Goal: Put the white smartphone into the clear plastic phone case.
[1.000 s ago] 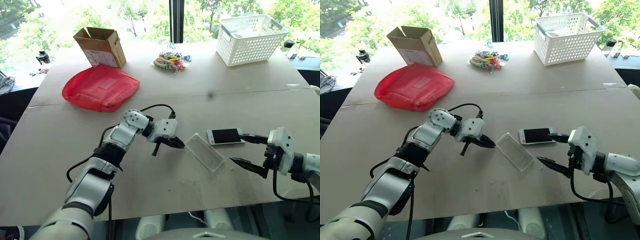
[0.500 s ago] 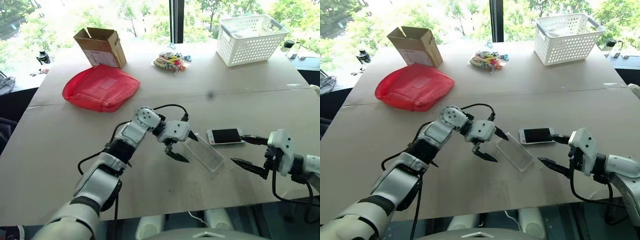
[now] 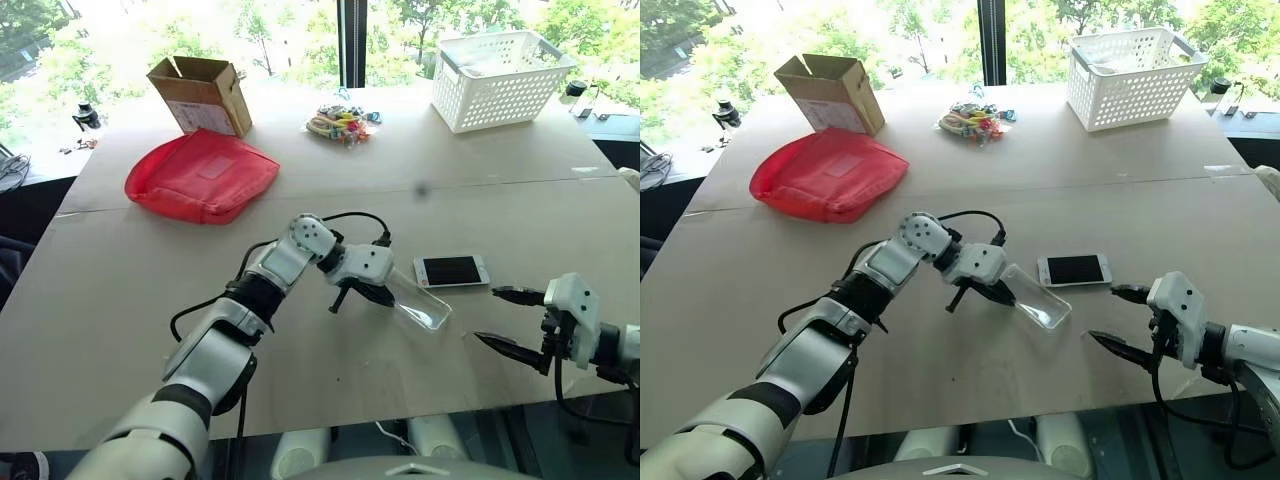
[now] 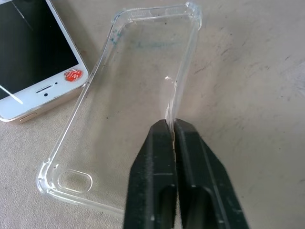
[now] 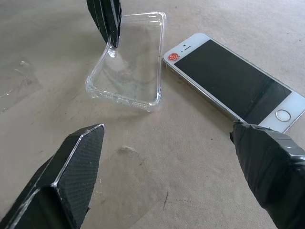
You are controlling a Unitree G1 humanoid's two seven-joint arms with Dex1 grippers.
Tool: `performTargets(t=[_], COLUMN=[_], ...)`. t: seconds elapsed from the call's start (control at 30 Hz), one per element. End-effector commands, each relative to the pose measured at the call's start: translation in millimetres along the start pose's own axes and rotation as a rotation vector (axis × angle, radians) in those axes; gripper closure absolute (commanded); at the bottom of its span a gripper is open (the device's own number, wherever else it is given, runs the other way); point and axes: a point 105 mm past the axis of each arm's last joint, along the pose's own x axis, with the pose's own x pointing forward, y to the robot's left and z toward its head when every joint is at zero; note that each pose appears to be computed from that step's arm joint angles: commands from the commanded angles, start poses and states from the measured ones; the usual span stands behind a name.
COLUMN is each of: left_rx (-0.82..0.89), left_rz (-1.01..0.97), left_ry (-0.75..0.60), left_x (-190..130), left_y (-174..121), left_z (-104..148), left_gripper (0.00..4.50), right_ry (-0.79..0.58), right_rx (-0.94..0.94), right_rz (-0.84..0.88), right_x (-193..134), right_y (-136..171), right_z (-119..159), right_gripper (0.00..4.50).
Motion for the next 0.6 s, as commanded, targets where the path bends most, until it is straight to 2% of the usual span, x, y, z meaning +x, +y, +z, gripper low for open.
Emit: performTargets(t=[0.03, 0.2, 0.33, 0.6], left_rx=[-0.095, -0.21, -0.319, -0.487], left_rz=[0.129, 0.326, 0.521, 0.645], left_ry=[0.041, 0.111, 0.102, 0.098], left_x=[-19.2, -42.9, -59.0, -46.3], left_y=[-1.7, -6.9, -1.8, -17.1], left_z=[-15.6, -35.3, -37.2, -26.0], left_gripper=[4.44, 4.44, 4.44, 4.44], right_ry=[-0.048, -0.061, -0.071, -0.135], right_rx=[-0.059, -0.069, -0.081, -0.109], right_rz=[0.008, 0.022, 0.041, 0.068], right_x=[-0.5, 3.4, 8.3, 18.3], right_y=[-1.4, -2.9, -4.8, -9.4], right_z=[16.0, 20.5, 23.9, 38.9], right_gripper=[0.0, 0.0, 0.0, 0.0])
